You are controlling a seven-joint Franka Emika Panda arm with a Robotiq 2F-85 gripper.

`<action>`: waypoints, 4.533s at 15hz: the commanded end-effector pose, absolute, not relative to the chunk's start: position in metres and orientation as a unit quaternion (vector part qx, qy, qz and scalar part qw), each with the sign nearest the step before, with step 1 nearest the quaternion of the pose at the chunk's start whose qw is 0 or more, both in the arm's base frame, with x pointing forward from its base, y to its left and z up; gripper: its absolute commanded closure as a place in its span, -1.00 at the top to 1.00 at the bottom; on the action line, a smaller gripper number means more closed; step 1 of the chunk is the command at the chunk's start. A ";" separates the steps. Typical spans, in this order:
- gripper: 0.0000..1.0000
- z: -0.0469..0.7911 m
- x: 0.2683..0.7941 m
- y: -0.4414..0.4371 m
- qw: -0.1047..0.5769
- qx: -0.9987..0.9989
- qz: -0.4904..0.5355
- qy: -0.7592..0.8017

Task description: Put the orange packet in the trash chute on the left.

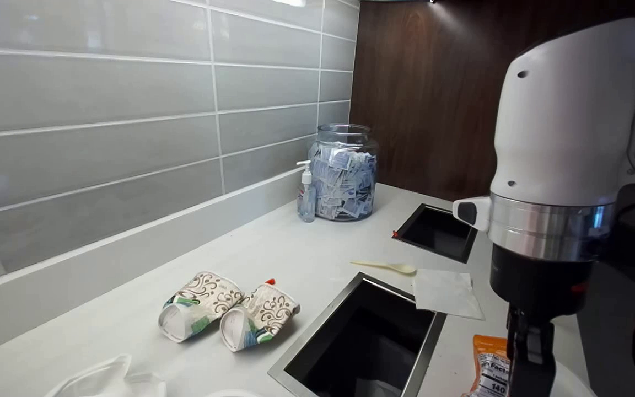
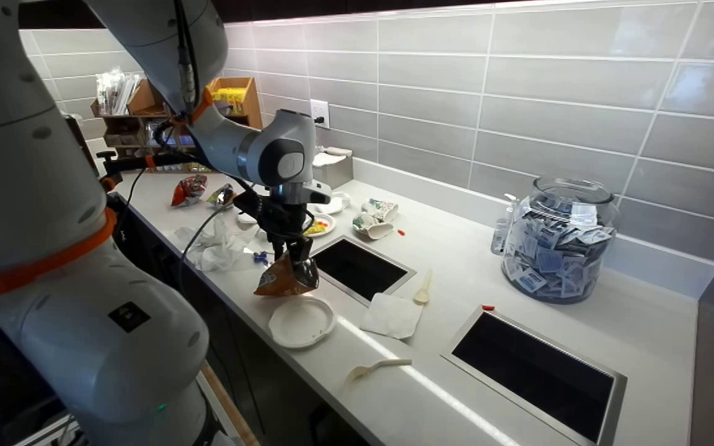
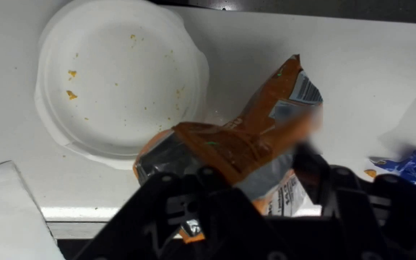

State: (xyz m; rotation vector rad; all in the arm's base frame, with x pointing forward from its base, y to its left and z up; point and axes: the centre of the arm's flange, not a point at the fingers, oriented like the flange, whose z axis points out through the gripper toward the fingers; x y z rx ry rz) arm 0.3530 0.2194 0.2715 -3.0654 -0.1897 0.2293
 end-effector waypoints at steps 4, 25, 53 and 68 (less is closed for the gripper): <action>-0.95 0.263 0.355 0.219 0.048 -0.994 0.074 -0.059; -1.00 0.392 0.387 0.225 0.033 -0.998 -0.048 -0.034; -0.46 0.386 0.457 0.214 0.064 -0.994 -0.084 -0.016; 1.00 0.387 0.464 0.211 0.066 -0.994 -0.086 -0.012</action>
